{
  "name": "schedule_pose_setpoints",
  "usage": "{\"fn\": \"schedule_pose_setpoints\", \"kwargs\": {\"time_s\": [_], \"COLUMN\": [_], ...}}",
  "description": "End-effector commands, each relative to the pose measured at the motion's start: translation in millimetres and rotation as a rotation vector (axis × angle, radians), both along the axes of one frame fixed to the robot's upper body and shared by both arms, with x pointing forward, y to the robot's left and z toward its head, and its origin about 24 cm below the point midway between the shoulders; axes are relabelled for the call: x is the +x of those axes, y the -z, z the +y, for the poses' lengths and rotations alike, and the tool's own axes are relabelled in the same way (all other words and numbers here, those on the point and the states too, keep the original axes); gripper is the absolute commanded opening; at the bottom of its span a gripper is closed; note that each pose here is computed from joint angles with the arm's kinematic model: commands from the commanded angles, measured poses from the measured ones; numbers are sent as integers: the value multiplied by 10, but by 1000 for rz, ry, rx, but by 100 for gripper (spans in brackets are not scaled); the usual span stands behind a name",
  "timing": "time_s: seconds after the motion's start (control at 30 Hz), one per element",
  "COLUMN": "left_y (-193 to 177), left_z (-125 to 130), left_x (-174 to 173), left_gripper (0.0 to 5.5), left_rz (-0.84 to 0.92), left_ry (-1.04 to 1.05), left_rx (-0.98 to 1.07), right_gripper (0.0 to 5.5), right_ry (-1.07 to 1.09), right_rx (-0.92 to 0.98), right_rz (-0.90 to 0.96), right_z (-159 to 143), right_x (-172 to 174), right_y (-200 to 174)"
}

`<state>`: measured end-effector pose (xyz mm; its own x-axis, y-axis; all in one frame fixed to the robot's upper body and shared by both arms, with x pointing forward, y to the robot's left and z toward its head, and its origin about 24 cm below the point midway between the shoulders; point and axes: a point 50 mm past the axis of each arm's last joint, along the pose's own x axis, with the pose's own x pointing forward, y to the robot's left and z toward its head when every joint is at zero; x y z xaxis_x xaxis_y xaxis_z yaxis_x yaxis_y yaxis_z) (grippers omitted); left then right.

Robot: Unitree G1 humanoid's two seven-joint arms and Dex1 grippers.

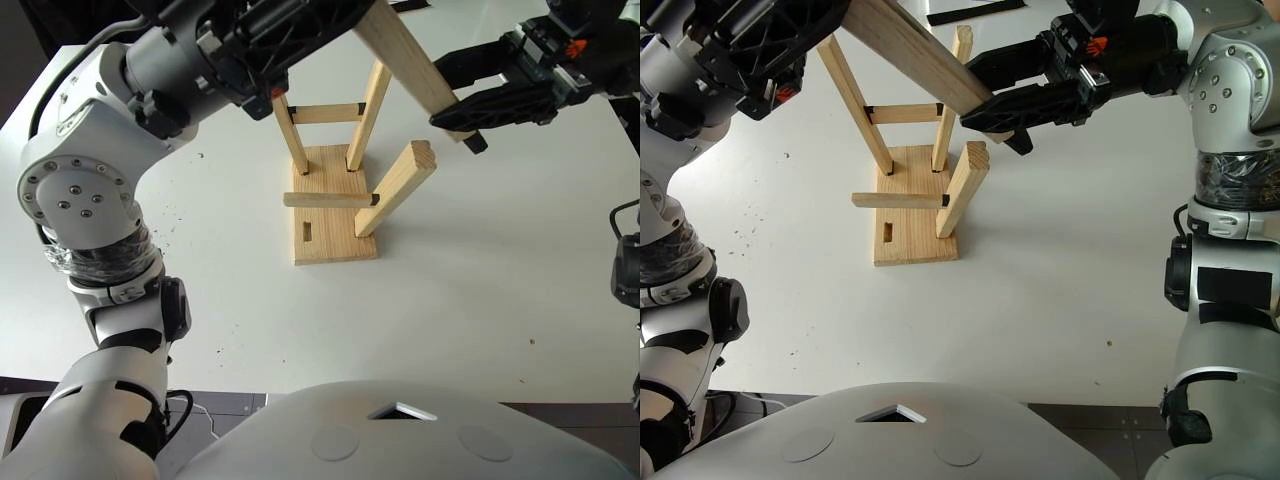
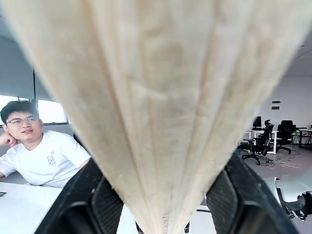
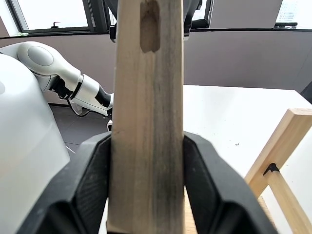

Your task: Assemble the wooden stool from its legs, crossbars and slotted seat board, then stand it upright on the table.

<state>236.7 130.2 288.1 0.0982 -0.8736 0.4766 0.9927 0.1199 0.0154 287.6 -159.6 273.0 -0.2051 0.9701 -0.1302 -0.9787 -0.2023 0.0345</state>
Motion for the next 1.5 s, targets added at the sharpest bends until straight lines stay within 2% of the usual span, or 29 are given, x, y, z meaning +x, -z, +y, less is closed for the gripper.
{"fn": "schedule_pose_setpoints", "kwargs": {"time_s": [0.03,0.2,0.23,0.57,0.73,0.87,1.0,1.1,1.27,1.5], "left_y": [-34,-43,-48,-31,-58,109,368,544,767,1006], "left_z": [78,94,97,346,702,960,1026,1095,1110,987], "left_x": [-23,12,21,107,92,156,170,182,120,-110], "left_gripper": [212,209,209,208,208,208,208,208,208,208], "left_rz": [-24,-20,-20,-24,-117,-107,-61,-27,10,48], "left_ry": [-31,-83,-89,-191,-311,-376,-347,-359,-386,-387], "left_rx": [-18,-35,-38,-37,137,330,461,523,539,507], "right_gripper": [206,206,242,401,403,403,403,403,403,403], "right_ry": [35,64,72,268,470,604,722,787,842,841], "right_rx": [-25,34,58,197,322,408,376,413,389,281], "right_rz": [-20,-37,-45,-121,-221,-264,-233,-221,-189,-166], "right_z": [-50,-31,-32,-273,-498,-589,-603,-653,-660,-721], "right_x": [31,67,79,19,-24,-54,-135,-182,-106,98], "right_y": [-33,-67,-91,-177,-224,-218,80,137,229,223]}}
